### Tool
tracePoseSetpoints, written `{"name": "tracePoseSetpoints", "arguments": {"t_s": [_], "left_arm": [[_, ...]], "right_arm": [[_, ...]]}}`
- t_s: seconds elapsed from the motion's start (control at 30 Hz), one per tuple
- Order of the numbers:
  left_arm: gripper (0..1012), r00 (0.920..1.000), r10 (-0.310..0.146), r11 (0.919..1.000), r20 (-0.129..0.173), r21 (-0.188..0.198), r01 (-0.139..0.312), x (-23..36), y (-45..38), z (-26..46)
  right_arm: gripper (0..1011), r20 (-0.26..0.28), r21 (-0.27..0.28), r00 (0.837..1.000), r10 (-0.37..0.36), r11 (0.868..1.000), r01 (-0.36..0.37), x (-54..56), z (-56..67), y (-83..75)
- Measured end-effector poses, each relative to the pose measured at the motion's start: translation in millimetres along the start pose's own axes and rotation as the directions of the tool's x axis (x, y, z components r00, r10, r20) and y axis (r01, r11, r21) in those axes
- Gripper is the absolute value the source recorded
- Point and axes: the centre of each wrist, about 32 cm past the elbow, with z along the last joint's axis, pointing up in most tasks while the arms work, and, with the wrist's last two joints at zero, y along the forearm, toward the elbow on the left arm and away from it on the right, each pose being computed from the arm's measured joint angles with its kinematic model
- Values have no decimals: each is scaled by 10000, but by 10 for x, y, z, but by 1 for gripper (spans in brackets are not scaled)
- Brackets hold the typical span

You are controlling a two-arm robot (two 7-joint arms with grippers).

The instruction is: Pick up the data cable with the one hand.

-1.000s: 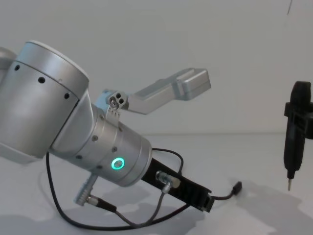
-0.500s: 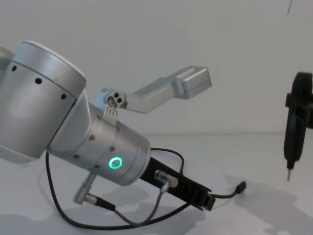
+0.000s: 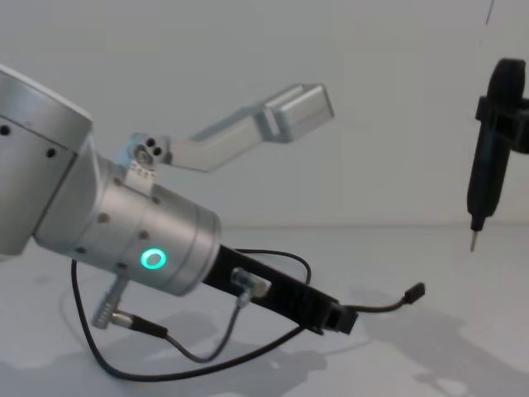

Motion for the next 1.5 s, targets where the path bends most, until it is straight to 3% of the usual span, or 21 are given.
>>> {"name": "tracePoseSetpoints", "arguments": {"t_s": [0.2,0.5,1.5], "left_arm": [[39,9996,-210,9989,200,-421,219,73,107,-37],[39,9987,-362,9968,360,-704,387,120,181,-62],[39,9976,-475,9942,512,-938,522,160,247,-81]], "right_arm": [[279,-82,63,9998,176,9998,-176,11,65,35],[279,-278,53,9984,487,9988,-485,51,131,121],[279,-790,-263,9887,1277,9911,-1301,141,59,346]]}}
